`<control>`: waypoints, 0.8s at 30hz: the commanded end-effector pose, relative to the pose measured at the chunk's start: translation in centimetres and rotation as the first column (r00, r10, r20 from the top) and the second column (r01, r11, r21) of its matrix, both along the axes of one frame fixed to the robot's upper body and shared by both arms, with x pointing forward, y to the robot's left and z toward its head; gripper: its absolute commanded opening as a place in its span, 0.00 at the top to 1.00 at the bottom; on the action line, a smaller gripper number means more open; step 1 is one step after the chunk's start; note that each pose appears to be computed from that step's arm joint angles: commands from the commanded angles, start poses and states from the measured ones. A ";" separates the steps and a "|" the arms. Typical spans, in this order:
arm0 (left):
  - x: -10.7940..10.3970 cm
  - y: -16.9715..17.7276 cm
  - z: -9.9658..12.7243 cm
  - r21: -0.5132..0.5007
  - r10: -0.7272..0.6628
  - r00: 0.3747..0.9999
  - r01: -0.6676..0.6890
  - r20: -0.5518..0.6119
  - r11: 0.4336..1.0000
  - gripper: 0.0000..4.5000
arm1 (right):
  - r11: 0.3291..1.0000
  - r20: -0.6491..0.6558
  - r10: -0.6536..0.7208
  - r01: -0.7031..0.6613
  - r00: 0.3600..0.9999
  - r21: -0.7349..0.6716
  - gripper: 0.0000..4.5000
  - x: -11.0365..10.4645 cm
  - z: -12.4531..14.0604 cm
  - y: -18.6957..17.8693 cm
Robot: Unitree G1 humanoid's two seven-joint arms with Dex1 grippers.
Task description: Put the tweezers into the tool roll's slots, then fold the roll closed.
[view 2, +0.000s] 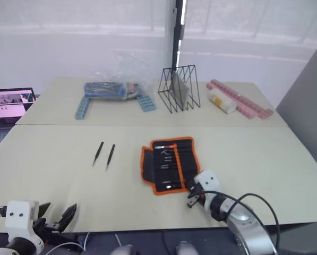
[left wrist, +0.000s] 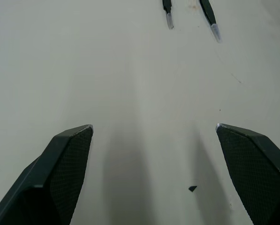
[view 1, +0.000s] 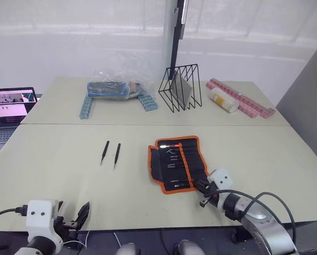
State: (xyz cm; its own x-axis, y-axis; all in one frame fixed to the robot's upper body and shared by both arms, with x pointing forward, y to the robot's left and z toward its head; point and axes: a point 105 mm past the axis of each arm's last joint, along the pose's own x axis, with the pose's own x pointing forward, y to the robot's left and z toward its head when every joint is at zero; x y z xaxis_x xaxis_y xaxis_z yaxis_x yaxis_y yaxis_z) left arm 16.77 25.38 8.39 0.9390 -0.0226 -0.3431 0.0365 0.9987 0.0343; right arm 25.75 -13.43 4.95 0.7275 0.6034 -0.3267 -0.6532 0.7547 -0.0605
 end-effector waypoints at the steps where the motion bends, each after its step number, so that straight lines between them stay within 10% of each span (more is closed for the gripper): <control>1: 0.7 -0.2 0.5 0.010 -0.011 0.999 0.011 0.031 1.000 0.01 | 0.999 -0.090 -0.024 0.022 0.996 -0.026 1.00 -0.6 -2.3 -0.5; 24: 13.4 -1.4 -2.9 0.086 -0.115 0.993 0.117 -0.032 0.989 0.01 | 0.998 -0.066 -0.068 0.068 0.995 -0.006 1.00 -0.3 -1.9 -0.2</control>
